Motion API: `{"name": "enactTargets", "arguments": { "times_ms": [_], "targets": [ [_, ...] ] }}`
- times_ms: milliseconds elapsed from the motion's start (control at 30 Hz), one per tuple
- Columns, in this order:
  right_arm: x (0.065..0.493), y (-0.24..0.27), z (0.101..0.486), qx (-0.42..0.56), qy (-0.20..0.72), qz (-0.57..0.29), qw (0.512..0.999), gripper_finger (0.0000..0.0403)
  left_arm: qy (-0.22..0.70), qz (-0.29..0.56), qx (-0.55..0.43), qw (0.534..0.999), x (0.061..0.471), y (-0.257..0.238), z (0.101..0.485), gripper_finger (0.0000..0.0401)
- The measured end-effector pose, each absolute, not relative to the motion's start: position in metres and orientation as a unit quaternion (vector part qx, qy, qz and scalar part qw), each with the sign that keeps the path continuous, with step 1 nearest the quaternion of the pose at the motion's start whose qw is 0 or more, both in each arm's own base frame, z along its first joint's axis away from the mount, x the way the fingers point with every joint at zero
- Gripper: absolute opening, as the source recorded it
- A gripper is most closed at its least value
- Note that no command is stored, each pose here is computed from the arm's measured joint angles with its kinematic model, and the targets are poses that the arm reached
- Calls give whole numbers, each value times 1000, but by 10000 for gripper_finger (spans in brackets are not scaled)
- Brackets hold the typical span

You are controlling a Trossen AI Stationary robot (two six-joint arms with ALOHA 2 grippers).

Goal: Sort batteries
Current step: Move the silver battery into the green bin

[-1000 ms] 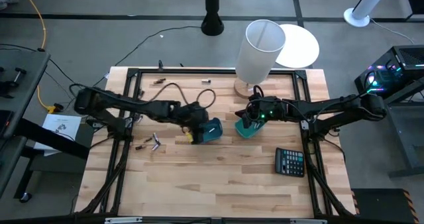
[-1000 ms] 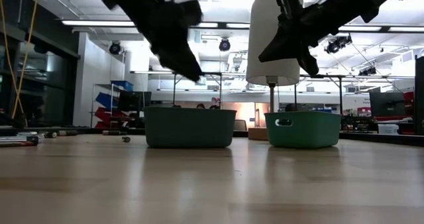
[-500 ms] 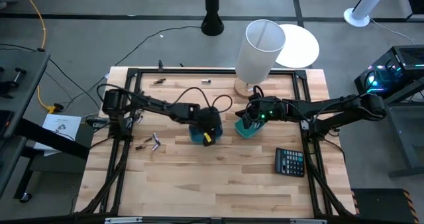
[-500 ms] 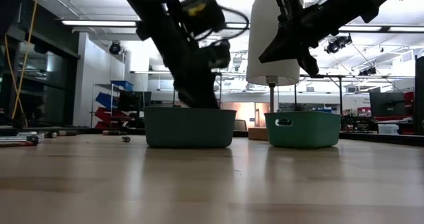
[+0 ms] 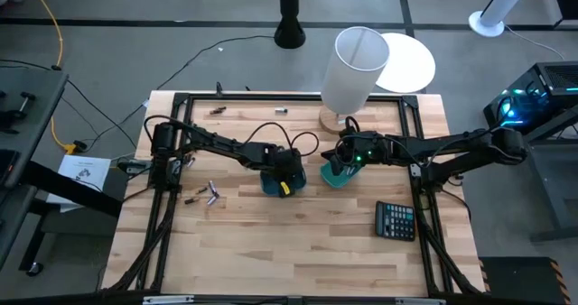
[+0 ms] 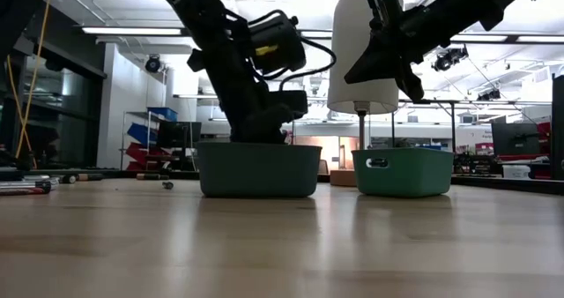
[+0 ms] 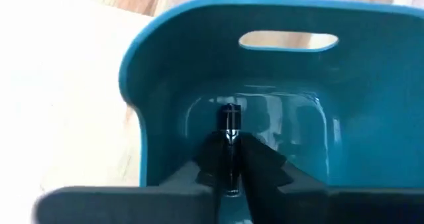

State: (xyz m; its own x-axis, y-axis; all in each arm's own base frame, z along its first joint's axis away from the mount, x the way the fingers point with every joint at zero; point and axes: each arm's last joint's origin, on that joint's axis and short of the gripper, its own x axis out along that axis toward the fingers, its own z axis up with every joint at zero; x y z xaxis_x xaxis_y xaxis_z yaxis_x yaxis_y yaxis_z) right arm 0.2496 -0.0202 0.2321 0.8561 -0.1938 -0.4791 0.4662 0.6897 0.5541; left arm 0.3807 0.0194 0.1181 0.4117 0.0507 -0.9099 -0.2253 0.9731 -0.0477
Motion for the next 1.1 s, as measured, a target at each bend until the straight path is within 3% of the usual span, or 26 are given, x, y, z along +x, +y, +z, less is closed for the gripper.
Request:
{"name": "enactTargets", "arguments": {
  "times_ms": [200,367,567,767,933,1100],
  "targets": [
    [250,-20,232,348,195,-184,898,0,528,71,-85,842,369,17,149,10],
    [250,-20,232,345,195,-183,900,0,470,69,-56,878,360,19,198,7],
    [246,-20,246,338,156,-165,913,0,377,55,-50,923,363,22,229,5],
    [222,-20,286,309,49,-147,938,0,274,30,-74,958,392,22,223,5],
    [204,-20,303,298,5,-157,941,0,253,29,-79,964,426,24,201,9],
    [200,-20,305,299,1,-158,941,0,254,24,-67,965,459,26,189,62]
  ]
}}
